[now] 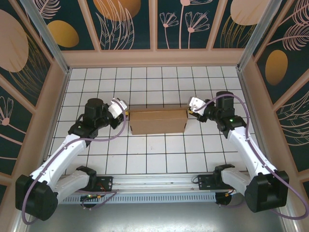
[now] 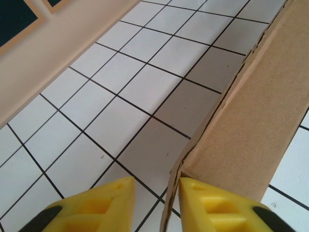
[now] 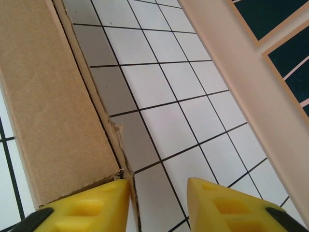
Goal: Fold the paper box
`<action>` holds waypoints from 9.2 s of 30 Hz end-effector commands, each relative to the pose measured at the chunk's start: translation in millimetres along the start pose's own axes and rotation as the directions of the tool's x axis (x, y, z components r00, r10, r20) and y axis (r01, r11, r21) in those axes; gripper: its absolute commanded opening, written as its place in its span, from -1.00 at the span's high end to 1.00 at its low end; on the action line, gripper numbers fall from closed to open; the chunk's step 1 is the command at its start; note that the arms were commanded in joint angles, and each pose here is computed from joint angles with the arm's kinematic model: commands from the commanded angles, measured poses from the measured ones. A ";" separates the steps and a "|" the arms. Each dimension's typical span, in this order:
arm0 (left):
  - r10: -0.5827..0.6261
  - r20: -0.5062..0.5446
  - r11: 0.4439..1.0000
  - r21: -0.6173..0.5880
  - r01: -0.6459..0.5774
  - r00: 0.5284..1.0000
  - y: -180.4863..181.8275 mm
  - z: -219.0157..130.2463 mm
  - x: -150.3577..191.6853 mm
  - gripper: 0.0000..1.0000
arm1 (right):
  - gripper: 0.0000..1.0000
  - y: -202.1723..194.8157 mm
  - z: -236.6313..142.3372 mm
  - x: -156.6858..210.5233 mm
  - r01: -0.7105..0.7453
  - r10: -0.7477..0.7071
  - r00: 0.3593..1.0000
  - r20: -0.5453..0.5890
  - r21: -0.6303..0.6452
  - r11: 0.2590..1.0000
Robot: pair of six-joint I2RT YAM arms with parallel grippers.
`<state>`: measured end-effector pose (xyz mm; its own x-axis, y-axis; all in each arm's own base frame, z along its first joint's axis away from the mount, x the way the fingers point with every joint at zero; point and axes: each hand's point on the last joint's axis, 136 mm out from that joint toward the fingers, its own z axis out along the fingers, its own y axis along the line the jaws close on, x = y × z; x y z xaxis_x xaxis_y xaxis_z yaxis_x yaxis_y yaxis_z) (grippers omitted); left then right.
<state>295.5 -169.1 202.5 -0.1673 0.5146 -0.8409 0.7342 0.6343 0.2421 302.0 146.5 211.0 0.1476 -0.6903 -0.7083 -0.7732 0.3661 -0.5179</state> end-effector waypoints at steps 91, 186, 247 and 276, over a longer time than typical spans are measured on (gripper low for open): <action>-0.721 -0.110 0.693 -0.089 0.716 0.684 29.5 21.5 -22.5 1.00 | 1.00 -7.1 48.9 -13.9 -0.924 0.947 0.262 -0.186 0.234 0.302; -0.776 -0.072 0.623 -0.238 0.745 0.626 20.7 19.6 51.0 1.00 | 0.07 0.3 46.0 -24.1 -0.957 0.965 0.262 0.007 0.128 0.259; -0.929 0.119 0.358 0.061 0.932 0.350 4.4 29.4 34.9 0.46 | 0.20 63.4 55.9 4.2 -0.982 0.990 0.141 -0.010 0.122 0.141; -0.805 0.398 0.551 0.223 0.804 0.441 79.8 90.7 -62.8 0.49 | 0.26 -85.4 115.0 -55.5 -0.942 0.959 0.185 0.216 -0.240 0.235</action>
<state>429.9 -175.8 205.2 -0.4319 -0.5587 -0.7080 0.2463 0.6821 -0.6885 449.8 188.7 219.0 -0.5950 0.4550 -0.6625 -0.2496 0.6789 0.6905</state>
